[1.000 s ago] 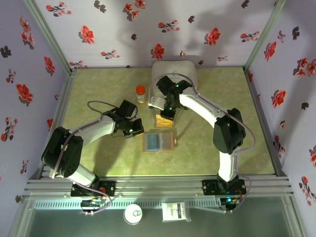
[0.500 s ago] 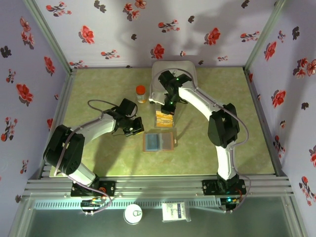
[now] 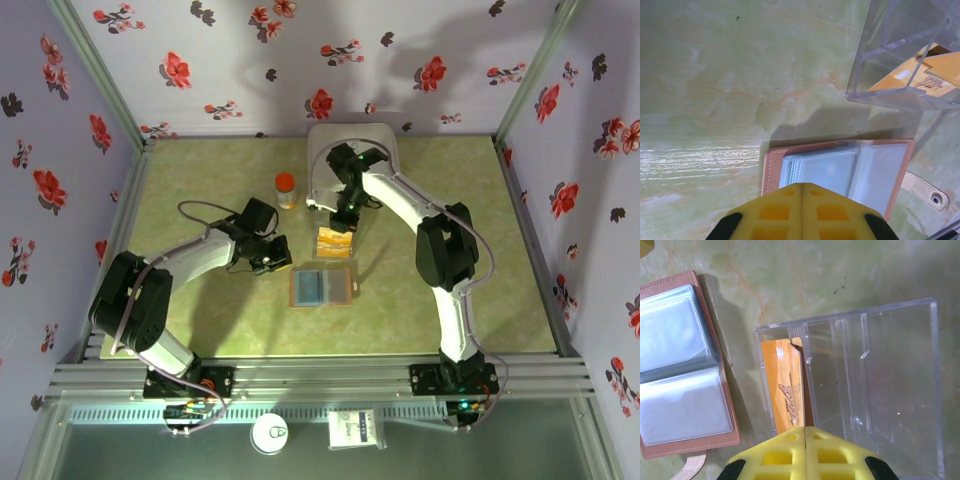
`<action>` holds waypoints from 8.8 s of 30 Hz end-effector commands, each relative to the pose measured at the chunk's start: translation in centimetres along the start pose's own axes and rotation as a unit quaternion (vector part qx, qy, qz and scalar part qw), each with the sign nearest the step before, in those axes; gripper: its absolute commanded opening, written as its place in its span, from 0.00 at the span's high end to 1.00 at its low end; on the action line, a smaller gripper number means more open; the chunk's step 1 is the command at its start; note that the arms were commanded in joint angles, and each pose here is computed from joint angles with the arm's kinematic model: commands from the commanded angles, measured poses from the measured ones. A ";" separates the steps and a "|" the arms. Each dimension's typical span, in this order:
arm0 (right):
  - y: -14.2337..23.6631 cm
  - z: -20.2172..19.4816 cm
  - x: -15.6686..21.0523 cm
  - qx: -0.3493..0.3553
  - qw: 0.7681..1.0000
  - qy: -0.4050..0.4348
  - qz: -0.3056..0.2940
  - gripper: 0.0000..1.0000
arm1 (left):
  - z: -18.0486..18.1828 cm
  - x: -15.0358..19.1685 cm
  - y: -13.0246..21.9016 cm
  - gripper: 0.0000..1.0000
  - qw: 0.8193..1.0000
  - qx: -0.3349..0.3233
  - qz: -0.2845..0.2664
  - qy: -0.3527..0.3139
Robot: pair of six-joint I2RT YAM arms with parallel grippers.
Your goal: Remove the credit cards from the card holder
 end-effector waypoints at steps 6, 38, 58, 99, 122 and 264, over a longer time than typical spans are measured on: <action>-1.2 0.1 0.5 -0.032 0.999 -0.005 0.004 0.96 | -0.1 -0.4 0.1 1.00 1.000 0.000 0.000 -0.006; 1.5 2.0 -2.7 0.109 0.910 -0.335 -0.219 0.85 | 0.6 0.3 -0.7 1.00 1.000 0.000 0.014 -0.004; -3.2 7.2 -3.0 0.074 0.804 -0.534 -0.249 0.88 | 2.0 2.7 -2.1 1.00 0.999 -0.003 0.044 0.004; -8.0 12.5 -2.2 -0.034 0.779 -0.606 -0.159 0.68 | 2.9 3.5 -3.6 1.00 0.997 -0.037 0.066 -0.002; -8.5 13.3 -1.1 -0.020 0.780 -0.612 -0.127 0.69 | 2.8 3.4 -3.5 1.00 0.997 -0.040 0.068 -0.004; -0.1 13.7 7.1 0.084 0.736 -0.642 -0.197 0.70 | -8.4 7.0 -4.1 0.82 0.989 0.052 0.127 -0.054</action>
Point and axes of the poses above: each hand's point on the last joint's axis, 136 mm out from that joint toward the fingers, its own y axis back along the fingers, its own z axis along the line the jaws close on, x = y × z, the point moved 5 cm from there along y, back along the fingers, and after that the axes turned 9 degrees about y, right-handed, at the moved point
